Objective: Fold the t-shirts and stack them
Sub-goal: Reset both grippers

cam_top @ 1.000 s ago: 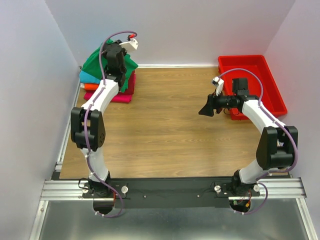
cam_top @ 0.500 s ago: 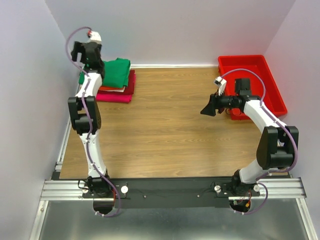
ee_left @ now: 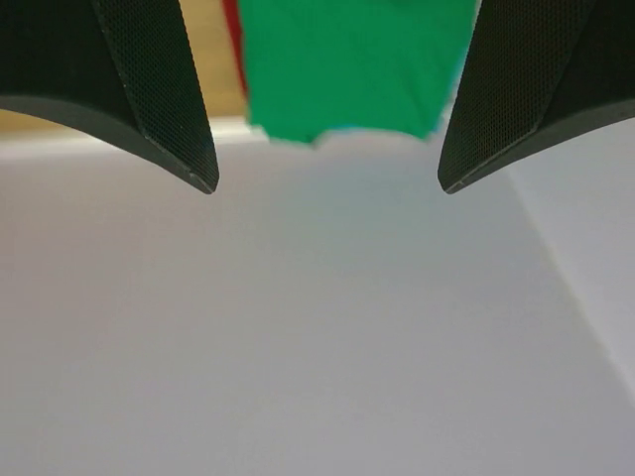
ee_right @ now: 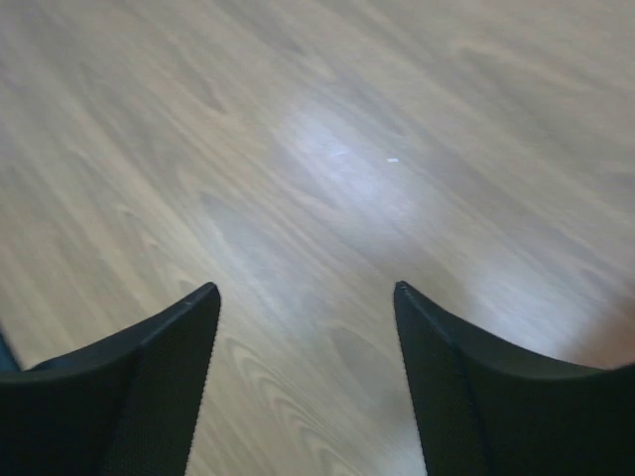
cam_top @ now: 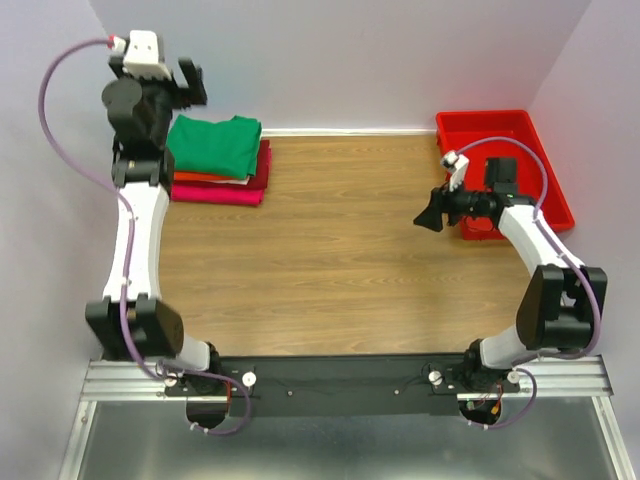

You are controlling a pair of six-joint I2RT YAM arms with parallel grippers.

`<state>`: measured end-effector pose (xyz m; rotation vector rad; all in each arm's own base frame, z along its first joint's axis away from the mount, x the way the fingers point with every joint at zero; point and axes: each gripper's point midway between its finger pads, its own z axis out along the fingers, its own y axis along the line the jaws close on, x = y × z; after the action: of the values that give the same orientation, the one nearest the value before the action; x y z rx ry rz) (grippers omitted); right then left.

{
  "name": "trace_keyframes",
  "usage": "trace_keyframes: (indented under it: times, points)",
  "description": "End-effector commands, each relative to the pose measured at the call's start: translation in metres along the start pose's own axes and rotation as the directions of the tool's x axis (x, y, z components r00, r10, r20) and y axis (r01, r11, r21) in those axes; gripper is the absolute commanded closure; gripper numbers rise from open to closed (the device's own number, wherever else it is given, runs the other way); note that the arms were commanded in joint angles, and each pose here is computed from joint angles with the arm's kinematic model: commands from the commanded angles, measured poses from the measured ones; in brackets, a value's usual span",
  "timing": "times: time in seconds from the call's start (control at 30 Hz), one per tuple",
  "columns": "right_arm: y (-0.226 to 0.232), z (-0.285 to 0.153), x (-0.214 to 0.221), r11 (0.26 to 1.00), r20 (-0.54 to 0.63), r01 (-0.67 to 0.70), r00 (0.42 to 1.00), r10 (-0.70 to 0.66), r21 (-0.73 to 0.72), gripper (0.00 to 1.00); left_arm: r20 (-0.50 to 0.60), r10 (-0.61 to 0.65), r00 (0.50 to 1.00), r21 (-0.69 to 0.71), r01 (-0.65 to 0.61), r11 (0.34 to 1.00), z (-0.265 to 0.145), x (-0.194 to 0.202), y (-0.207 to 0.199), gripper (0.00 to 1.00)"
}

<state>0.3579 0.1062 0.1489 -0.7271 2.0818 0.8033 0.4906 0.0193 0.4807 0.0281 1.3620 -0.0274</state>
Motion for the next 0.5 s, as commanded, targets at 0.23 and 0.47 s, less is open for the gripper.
trace_keyframes:
  times: [0.23, 0.47]
  points:
    - [-0.039, -0.108, -0.063, 0.812, 0.136, 0.038, 0.980, -0.144, 0.582, 0.00, -0.181, -0.152, 0.972, 0.391, 0.213, 0.895, -0.165, 0.076, -0.095, 0.02]
    - [-0.036, -0.158, -0.073, 0.629, 0.429, -0.340, 0.903, 0.012, 0.699, 0.00, -0.188, -0.139, 0.972, 0.346, 0.198, 0.917, -0.202, 0.090, -0.091, 0.02]
